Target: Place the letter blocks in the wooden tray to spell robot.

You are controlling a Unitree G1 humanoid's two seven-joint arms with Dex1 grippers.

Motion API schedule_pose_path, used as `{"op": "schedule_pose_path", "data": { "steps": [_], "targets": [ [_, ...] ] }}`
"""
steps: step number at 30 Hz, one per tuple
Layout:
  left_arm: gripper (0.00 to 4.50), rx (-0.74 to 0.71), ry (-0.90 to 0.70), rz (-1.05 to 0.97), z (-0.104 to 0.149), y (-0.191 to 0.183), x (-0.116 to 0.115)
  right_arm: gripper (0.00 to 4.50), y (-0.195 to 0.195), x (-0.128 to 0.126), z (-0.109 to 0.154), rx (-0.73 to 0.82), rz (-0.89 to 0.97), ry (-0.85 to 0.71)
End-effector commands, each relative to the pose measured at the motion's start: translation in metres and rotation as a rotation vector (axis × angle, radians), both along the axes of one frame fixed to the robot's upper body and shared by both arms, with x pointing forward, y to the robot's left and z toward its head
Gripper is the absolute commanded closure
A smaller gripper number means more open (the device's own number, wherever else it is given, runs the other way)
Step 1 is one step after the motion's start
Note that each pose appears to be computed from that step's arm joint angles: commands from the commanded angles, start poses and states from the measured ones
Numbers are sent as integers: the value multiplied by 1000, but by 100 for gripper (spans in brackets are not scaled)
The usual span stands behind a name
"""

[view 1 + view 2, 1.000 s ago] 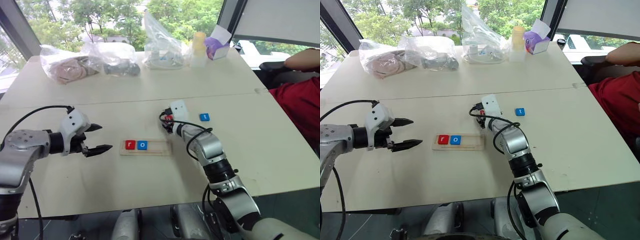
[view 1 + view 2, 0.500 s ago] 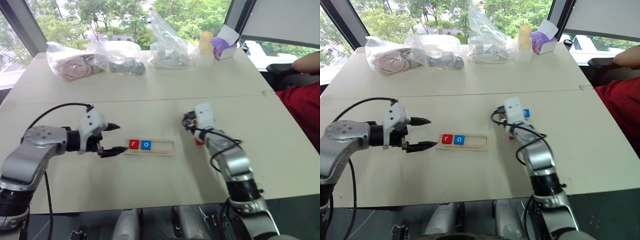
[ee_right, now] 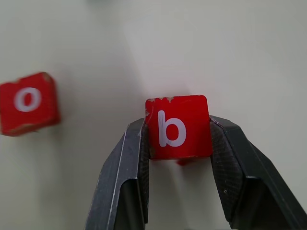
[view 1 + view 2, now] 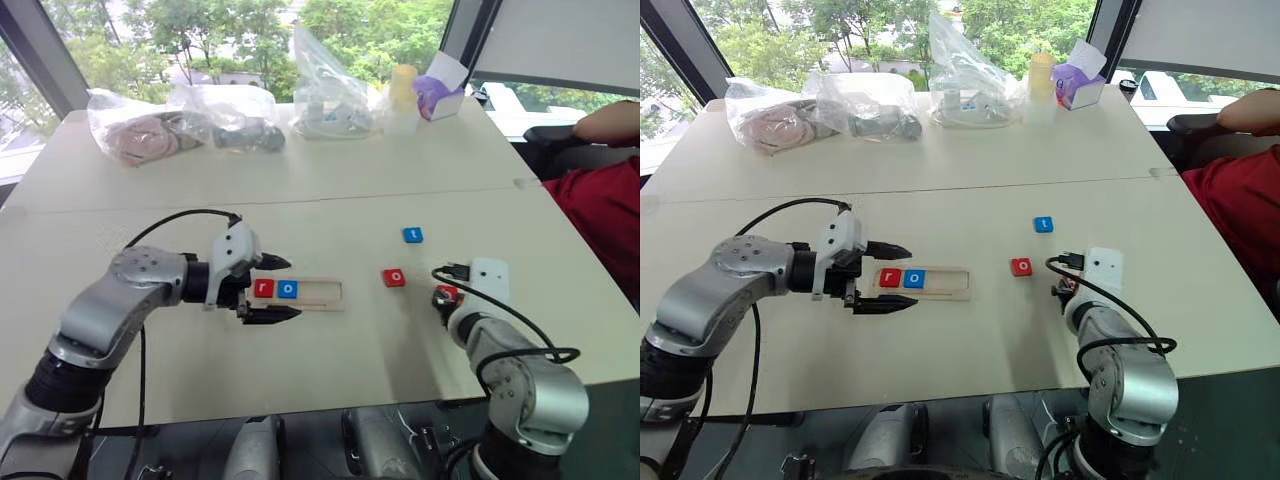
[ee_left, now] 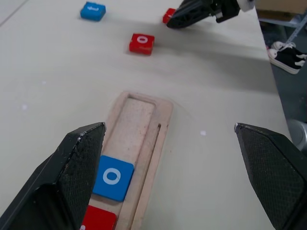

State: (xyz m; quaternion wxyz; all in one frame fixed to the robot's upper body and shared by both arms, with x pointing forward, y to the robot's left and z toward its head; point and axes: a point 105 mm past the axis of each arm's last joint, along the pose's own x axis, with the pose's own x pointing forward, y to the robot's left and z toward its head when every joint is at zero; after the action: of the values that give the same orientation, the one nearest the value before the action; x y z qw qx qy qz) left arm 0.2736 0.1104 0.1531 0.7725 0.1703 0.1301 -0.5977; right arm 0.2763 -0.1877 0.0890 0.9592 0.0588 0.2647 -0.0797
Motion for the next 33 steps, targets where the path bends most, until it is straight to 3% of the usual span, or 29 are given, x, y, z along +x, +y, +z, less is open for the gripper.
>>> {"op": "schedule_pose_path", "data": {
  "steps": [1,4,6,10,13,16,19,24,33],
  "targets": [
    [0,8,-55,-6,7,-2,3,282,0,3,3,-8,-14,-14],
    [0,6,-51,8,8,1,3,138,-1,3,4,-26,-6,-6],
    [0,15,-57,31,7,7,4,37,-9,10,26,-37,-27,-89],
    [0,20,-69,54,9,15,8,37,-15,26,69,-47,39,-246],
    [0,-16,-69,34,18,12,8,37,-6,34,91,-31,373,-342],
    [0,-33,-65,-19,25,6,5,37,12,0,86,-135,946,-349],
    [0,9,-45,-75,22,7,0,37,-14,-12,58,-331,1206,-186],
    [0,38,-50,-113,24,8,-2,37,-50,17,46,-382,1255,-171],
    [0,44,-50,-28,19,18,-3,37,-60,30,16,-373,1358,-93]
  ]
}}
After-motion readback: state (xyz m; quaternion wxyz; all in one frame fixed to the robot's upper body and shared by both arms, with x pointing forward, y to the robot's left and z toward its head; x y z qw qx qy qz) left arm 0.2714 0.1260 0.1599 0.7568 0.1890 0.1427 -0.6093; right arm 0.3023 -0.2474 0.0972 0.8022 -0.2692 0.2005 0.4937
